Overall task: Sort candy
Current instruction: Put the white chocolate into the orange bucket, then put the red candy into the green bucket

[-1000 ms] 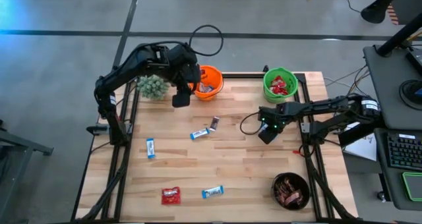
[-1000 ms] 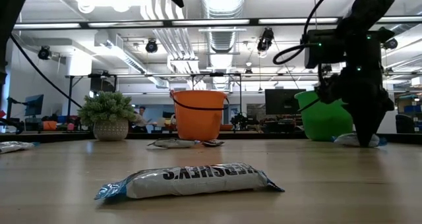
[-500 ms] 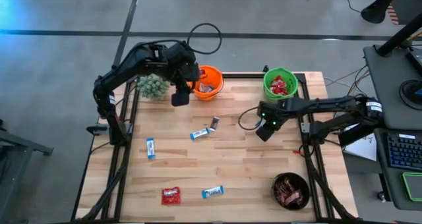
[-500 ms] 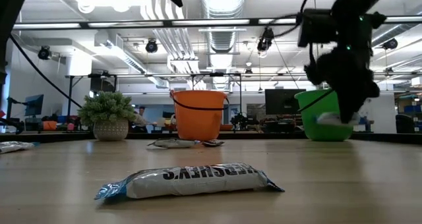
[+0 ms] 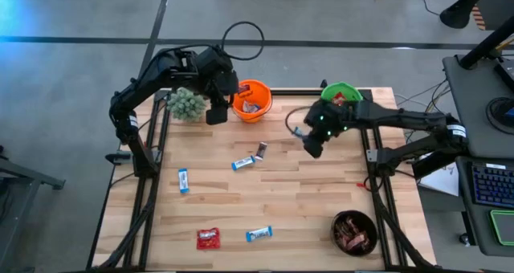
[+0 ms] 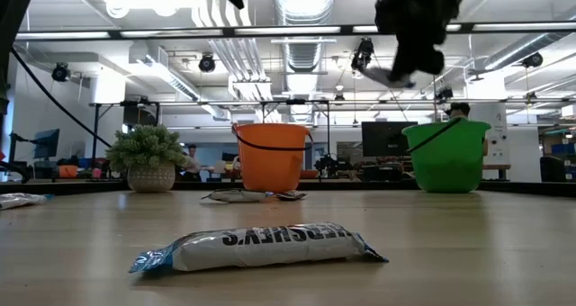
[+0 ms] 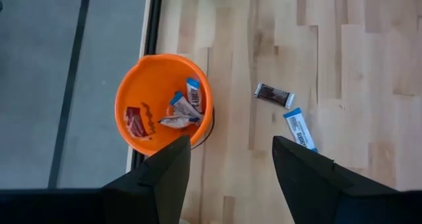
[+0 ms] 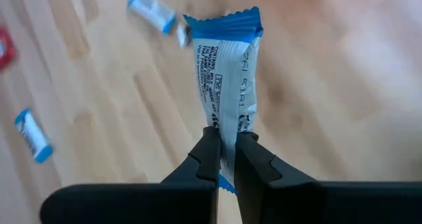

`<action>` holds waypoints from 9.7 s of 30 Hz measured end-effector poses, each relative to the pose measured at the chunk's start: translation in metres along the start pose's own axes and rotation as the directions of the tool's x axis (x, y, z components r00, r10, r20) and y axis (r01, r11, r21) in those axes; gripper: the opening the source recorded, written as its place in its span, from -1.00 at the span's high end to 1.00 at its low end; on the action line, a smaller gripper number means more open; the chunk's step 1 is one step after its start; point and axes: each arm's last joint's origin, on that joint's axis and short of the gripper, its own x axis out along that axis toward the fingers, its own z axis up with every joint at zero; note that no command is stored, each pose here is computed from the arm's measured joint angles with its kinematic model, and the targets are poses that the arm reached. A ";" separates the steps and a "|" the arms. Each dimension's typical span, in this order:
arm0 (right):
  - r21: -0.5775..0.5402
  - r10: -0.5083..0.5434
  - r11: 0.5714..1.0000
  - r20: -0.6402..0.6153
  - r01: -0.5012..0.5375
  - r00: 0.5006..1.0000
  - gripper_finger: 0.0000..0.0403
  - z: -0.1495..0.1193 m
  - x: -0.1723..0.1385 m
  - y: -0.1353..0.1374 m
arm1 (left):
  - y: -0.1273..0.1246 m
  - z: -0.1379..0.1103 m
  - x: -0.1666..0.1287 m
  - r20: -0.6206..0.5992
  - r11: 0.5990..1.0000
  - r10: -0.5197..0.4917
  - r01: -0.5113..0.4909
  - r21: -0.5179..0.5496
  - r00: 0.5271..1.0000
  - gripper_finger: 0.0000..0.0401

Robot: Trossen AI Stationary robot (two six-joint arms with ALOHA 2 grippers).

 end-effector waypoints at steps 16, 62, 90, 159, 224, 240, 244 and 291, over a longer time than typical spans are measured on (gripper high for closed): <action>-0.138 -0.136 0.976 0.218 0.168 0.967 0.95 0.084 -0.039 -0.048 | 0.025 -0.009 0.001 -0.022 0.992 0.044 -0.047 -0.120 0.999 0.02; -0.251 -0.023 0.963 0.289 0.099 0.957 0.58 0.219 0.030 -0.061 | 0.044 -0.020 -0.006 -0.024 0.987 0.081 -0.084 -0.137 0.996 0.02; -0.192 -0.051 0.980 0.052 0.060 0.997 0.32 0.186 0.002 -0.050 | 0.031 -0.022 0.009 -0.039 0.957 -0.066 0.052 -0.286 0.997 0.02; 0.084 -0.039 0.996 0.144 0.027 0.989 0.21 0.148 -0.093 0.001 | -0.228 -0.093 0.068 -0.426 0.874 -0.444 0.485 -0.013 0.788 -0.03; 0.091 0.064 0.993 0.186 -0.082 0.980 0.21 0.146 -0.086 0.044 | -0.311 -0.172 0.147 -0.209 0.870 -0.491 0.462 -0.173 0.846 -0.03; 0.067 0.094 0.992 0.172 -0.107 0.981 0.21 0.142 -0.084 0.058 | -0.331 -0.190 0.156 -0.193 0.841 -0.531 0.487 -0.236 0.825 -0.03; 0.070 0.100 0.991 0.169 -0.113 0.981 0.21 0.141 -0.084 0.061 | -0.344 -0.198 0.166 -0.248 0.858 -0.511 0.469 -0.211 0.823 -0.03; 0.083 0.123 0.987 0.163 -0.138 0.979 0.21 0.136 -0.086 0.071 | -0.362 -0.195 0.174 -0.297 0.876 -0.481 0.470 -0.112 0.825 1.00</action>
